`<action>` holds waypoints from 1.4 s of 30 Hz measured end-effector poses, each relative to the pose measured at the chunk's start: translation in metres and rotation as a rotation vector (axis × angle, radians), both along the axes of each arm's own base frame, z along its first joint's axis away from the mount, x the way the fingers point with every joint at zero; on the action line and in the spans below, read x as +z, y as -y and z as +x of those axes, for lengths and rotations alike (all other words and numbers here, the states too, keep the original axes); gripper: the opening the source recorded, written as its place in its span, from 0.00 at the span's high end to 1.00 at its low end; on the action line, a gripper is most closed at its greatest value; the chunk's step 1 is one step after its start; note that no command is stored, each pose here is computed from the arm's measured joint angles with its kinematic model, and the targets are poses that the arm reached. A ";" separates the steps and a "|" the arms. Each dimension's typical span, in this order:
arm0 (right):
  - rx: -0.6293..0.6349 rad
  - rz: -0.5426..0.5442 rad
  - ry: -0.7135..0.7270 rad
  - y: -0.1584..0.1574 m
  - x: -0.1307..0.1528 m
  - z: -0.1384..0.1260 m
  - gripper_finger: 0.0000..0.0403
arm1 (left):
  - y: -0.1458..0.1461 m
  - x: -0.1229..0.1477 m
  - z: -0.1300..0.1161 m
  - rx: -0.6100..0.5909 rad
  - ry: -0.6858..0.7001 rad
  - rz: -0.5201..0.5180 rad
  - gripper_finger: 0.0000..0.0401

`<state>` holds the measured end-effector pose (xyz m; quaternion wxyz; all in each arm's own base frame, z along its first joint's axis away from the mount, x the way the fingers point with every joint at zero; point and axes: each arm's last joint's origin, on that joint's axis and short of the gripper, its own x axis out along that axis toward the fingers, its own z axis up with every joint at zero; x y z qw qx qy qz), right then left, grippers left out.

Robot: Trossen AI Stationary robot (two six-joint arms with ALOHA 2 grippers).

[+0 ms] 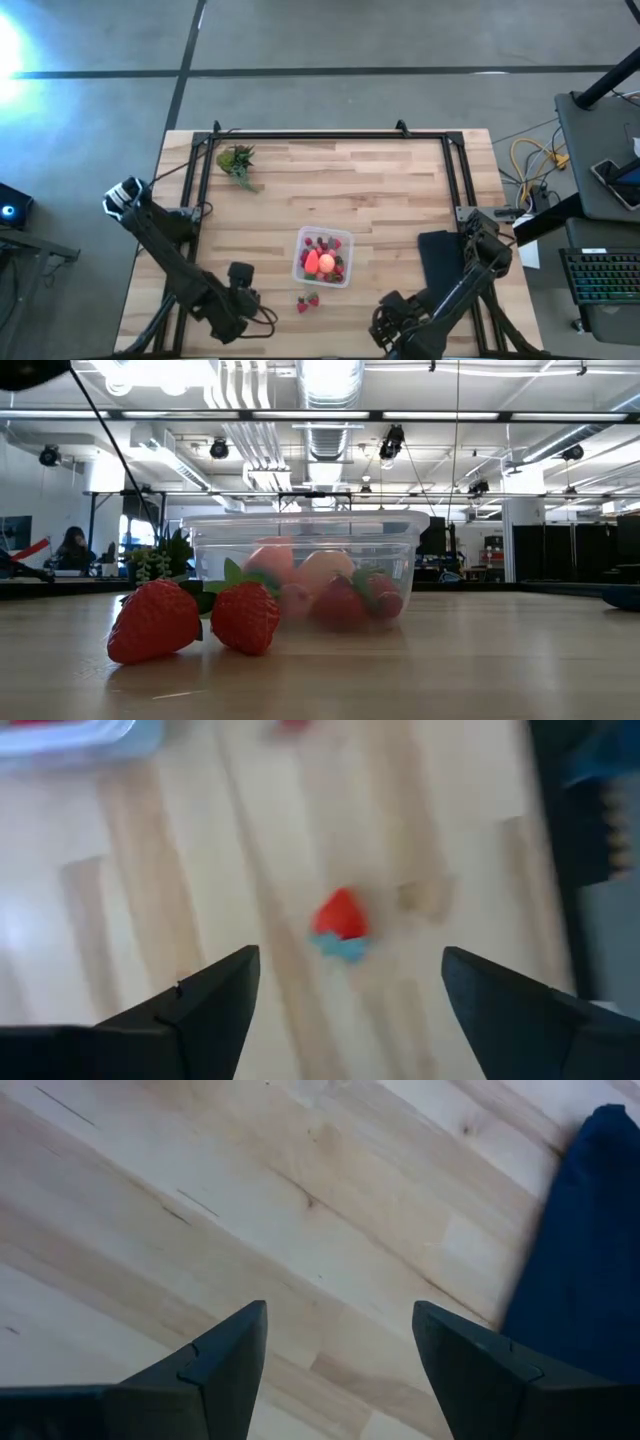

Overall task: Pick and placing Produce into tupperware
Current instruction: Put the strawberry into the transparent container

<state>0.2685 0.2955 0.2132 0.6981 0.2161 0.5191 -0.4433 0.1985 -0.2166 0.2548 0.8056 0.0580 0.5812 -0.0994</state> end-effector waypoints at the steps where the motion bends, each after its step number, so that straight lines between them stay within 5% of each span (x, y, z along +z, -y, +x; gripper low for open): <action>1: 0.006 -0.001 -0.004 0.000 0.000 0.000 0.39 | 0.000 -0.006 0.001 0.002 -0.012 0.025 0.26; 11: 0.009 -0.006 -0.011 0.002 -0.003 0.001 0.39 | 0.015 -0.057 0.014 0.001 -0.127 0.165 0.26; 32: 0.000 -0.001 -0.010 0.002 -0.006 0.001 0.39 | 0.017 -0.097 0.015 0.003 -0.138 0.149 0.26; 42: 0.001 0.003 -0.006 0.002 -0.010 0.001 0.39 | 0.017 -0.098 0.015 -0.002 -0.133 0.127 0.43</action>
